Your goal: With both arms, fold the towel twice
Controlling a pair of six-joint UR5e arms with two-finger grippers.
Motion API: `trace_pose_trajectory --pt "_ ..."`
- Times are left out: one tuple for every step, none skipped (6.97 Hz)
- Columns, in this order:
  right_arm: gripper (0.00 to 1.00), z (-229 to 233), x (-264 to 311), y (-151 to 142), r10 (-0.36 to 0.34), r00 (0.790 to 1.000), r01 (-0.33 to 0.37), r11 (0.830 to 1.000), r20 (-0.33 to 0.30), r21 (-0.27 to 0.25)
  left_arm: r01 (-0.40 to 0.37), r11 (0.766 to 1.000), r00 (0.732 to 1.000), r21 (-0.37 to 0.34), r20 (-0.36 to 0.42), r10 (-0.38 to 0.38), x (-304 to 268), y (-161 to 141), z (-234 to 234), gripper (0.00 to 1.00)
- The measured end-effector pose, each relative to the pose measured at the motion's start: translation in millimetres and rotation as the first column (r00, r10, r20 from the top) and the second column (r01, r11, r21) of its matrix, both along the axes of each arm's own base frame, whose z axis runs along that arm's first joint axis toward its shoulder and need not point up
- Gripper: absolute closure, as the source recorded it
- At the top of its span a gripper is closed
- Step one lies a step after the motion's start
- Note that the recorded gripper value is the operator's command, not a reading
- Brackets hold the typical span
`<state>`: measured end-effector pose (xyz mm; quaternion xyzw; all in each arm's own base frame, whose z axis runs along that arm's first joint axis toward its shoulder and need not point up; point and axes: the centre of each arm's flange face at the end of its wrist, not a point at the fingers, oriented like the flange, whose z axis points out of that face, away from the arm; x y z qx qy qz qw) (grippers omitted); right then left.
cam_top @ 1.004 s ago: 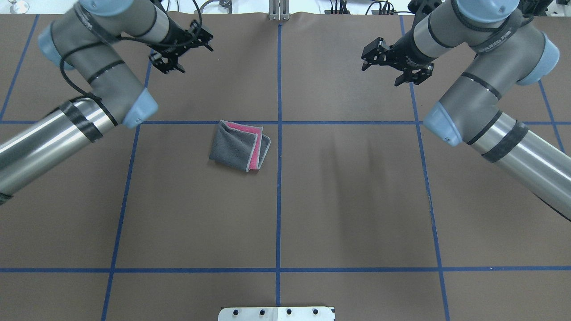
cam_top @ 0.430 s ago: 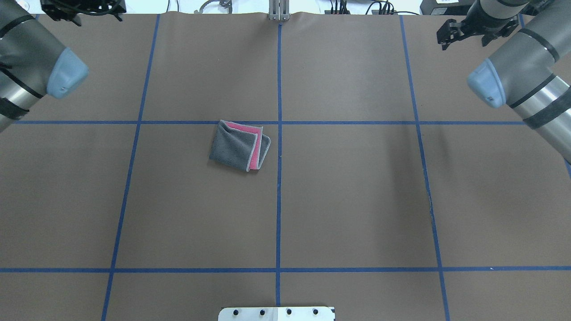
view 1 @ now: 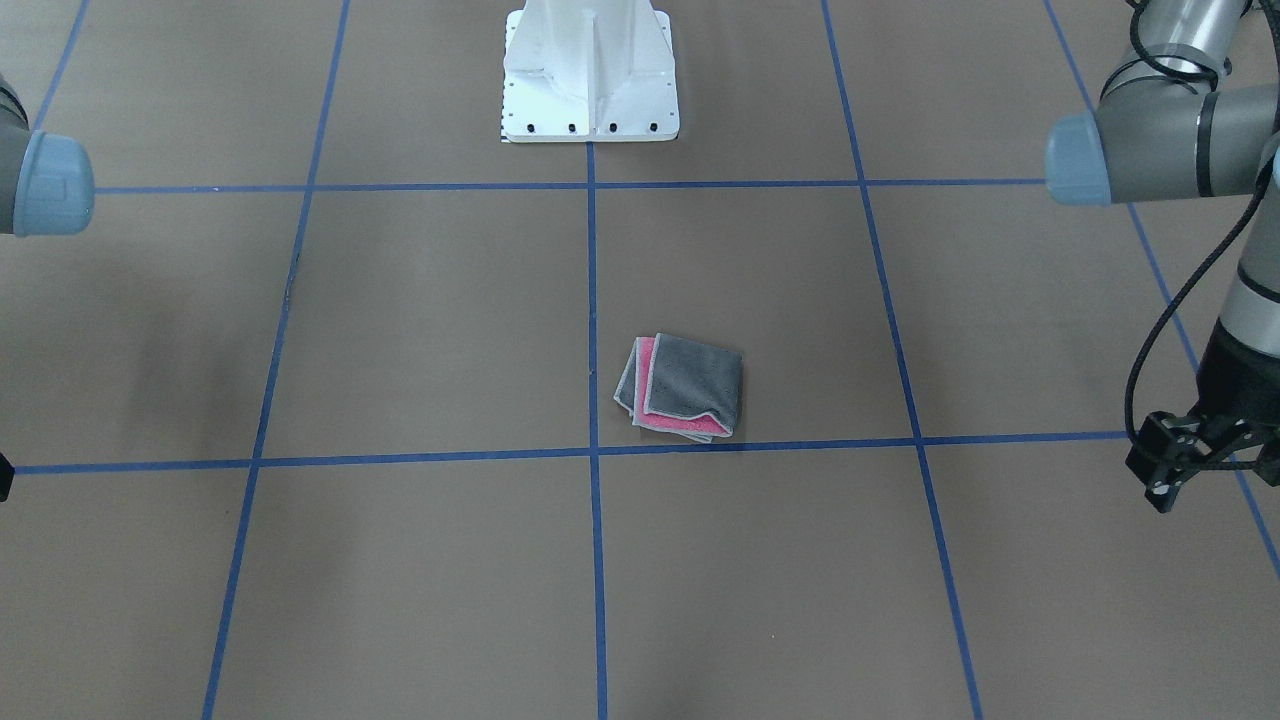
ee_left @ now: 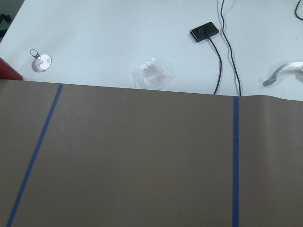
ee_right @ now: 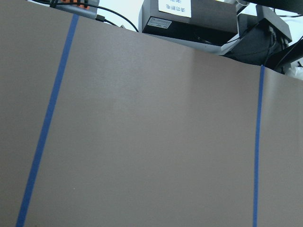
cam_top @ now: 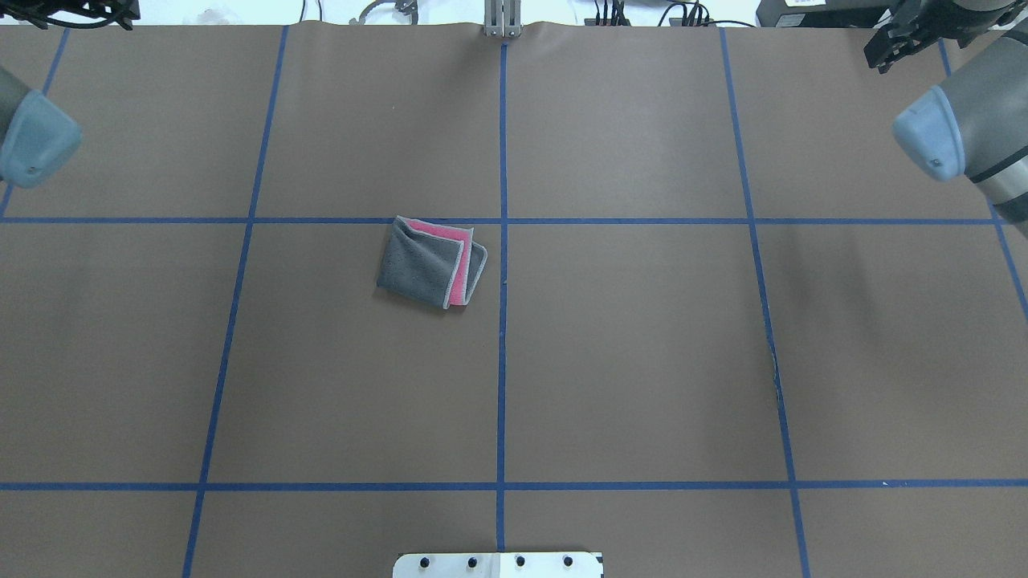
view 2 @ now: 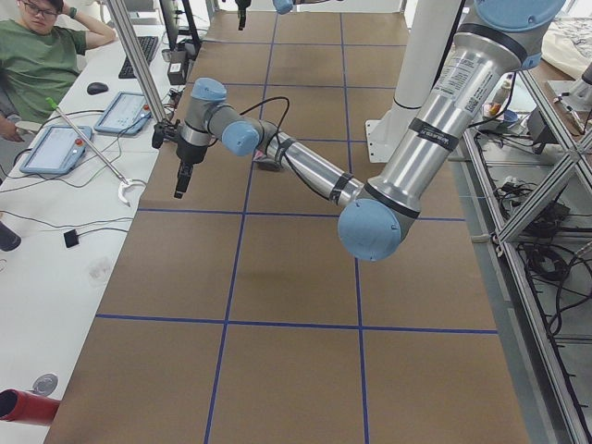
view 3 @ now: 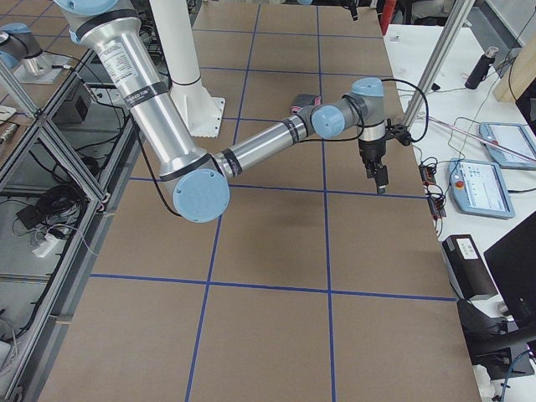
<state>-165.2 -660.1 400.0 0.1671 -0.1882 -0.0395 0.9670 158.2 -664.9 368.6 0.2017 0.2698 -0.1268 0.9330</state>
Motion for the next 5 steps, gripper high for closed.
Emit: trace_pose_trajectory --pt "0.00 14.3 -22.4 15.5 -0.031 0.999 0.031 0.999 -0.037 0.017 -0.045 0.999 0.998 0.020 0.047 0.044 -7.0 7.1 17.2 0.00" --pt "0.00 41.7 -34.4 33.1 -0.054 0.996 0.055 0.999 -0.067 0.003 -0.068 0.998 0.994 0.016 0.091 0.066 -9.4 11.3 41.0 0.00" --pt "0.00 74.3 -31.5 49.3 -0.064 0.995 0.064 0.998 -0.078 -0.007 -0.080 0.996 0.987 -0.027 0.134 0.083 -14.2 19.5 82.0 0.00" --pt "0.00 101.7 -18.1 61.3 -0.065 0.997 0.065 0.998 -0.052 -0.004 -0.143 0.988 0.970 -0.056 0.189 0.151 -27.0 36.5 132.4 0.00" --pt "0.00 115.4 2.3 65.7 -0.063 0.998 0.063 0.998 0.013 -0.023 -0.253 0.966 0.936 -0.056 0.238 0.259 -50.5 56.5 174.0 0.00"
